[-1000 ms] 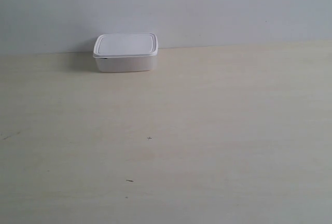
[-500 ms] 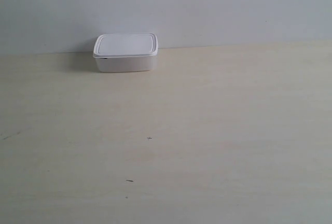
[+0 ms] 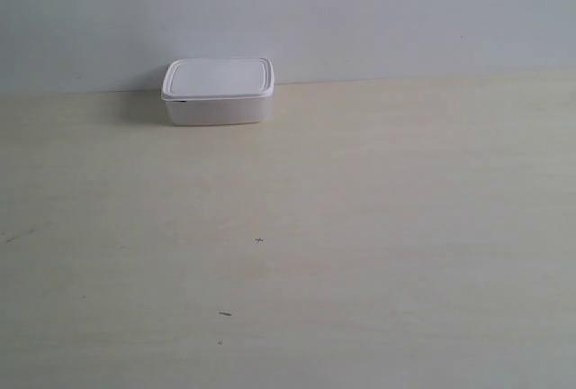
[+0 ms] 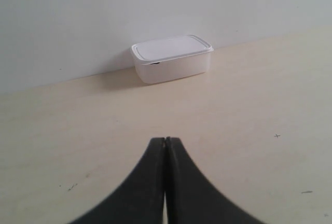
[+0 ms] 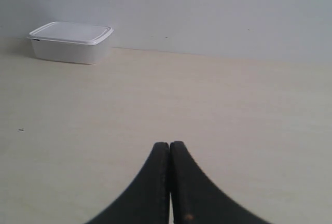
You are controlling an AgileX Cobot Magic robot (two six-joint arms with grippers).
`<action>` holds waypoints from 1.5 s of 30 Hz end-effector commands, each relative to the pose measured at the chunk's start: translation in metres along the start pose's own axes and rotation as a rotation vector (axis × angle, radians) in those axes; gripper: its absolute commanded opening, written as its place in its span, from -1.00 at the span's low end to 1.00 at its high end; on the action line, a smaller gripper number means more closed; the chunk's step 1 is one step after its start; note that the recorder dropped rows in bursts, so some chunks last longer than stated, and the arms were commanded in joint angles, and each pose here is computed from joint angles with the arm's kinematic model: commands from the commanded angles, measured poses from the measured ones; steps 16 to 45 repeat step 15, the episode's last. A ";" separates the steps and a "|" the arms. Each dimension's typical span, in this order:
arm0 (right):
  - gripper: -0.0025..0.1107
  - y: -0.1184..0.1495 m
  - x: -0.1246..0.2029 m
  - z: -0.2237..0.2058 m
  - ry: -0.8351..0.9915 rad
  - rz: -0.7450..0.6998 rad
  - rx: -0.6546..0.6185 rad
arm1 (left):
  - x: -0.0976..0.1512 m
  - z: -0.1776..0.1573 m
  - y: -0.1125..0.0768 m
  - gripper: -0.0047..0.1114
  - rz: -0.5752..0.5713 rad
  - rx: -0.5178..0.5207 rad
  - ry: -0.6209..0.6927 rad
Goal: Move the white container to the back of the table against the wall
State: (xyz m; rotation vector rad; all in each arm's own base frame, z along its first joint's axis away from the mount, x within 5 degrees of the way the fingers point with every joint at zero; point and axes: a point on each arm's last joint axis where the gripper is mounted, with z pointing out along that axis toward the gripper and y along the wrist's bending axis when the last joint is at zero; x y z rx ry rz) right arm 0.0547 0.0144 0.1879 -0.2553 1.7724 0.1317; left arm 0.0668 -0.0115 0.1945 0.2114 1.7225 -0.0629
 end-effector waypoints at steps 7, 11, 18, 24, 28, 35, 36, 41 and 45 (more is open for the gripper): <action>-0.96 0.000 0.001 0.000 -0.001 -0.004 0.007 | -0.001 0.000 0.000 -0.92 -0.006 -0.004 -0.010; -0.96 0.000 0.001 0.000 -0.001 -0.004 0.007 | -0.001 0.000 0.000 -0.92 -0.006 -0.004 -0.010; -0.96 0.000 0.001 0.000 -0.001 -0.004 0.007 | -0.001 0.000 0.000 -0.92 -0.006 -0.004 -0.010; -0.96 0.000 0.001 0.000 -0.001 -0.004 0.007 | -0.001 0.000 0.000 -0.92 -0.006 -0.004 -0.010; -0.96 0.000 0.001 0.000 -0.001 -0.004 0.007 | -0.001 0.000 0.000 -0.92 -0.006 -0.004 -0.010; -0.96 0.000 0.001 0.000 -0.001 -0.004 0.007 | -0.001 0.000 0.000 -0.92 -0.006 -0.004 -0.010; -0.96 0.000 0.001 0.000 -0.001 -0.004 0.007 | -0.001 0.000 0.000 -0.92 -0.006 -0.004 -0.010; -0.96 0.000 0.001 0.000 -0.001 -0.004 0.007 | -0.001 0.000 0.000 -0.92 -0.006 -0.004 -0.010; -0.96 0.000 0.001 0.000 -0.001 -0.004 0.007 | -0.001 0.000 0.000 -0.92 -0.006 -0.004 -0.010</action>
